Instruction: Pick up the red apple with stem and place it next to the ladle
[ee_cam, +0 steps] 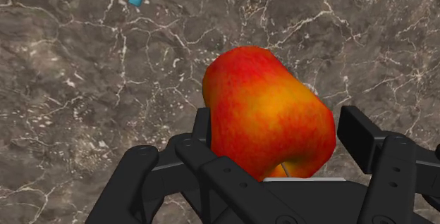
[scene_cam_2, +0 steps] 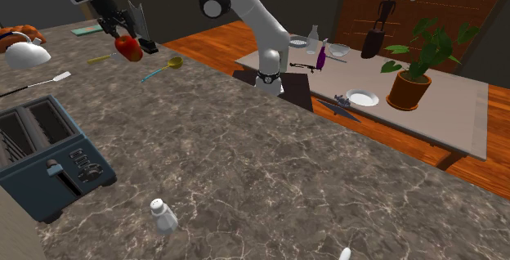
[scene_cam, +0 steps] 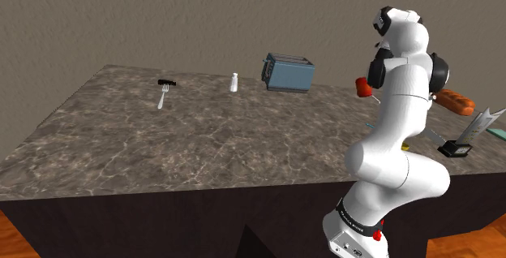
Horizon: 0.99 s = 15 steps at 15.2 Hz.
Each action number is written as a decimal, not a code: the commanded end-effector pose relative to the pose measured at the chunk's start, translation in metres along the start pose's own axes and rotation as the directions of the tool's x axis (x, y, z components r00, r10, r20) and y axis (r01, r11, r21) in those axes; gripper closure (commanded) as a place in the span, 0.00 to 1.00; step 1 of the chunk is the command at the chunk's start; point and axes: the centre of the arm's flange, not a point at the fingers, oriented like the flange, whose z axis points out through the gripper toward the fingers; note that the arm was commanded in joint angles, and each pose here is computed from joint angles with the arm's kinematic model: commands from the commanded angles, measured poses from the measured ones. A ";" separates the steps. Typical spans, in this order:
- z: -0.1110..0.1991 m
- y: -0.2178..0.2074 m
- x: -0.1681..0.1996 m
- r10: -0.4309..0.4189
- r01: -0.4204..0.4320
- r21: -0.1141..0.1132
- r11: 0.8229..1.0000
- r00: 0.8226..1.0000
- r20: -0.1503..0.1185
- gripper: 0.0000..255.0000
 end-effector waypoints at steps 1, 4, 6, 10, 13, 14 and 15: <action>0.010 0.004 0.000 0.000 0.000 -0.002 1.000 1.000 -0.001 1.00; 0.025 0.008 0.001 0.000 0.000 -0.002 1.000 1.000 -0.001 1.00; 0.035 0.011 0.001 0.000 0.000 -0.002 1.000 1.000 -0.001 1.00; 0.056 0.017 0.002 0.000 0.000 -0.002 1.000 1.000 -0.001 1.00; 0.071 0.022 0.003 0.000 0.000 -0.002 1.000 1.000 -0.001 1.00; 0.076 0.023 0.003 0.000 0.000 -0.002 1.000 1.000 -0.001 1.00; 0.081 0.025 0.004 0.000 0.000 -0.002 1.000 1.000 -0.001 1.00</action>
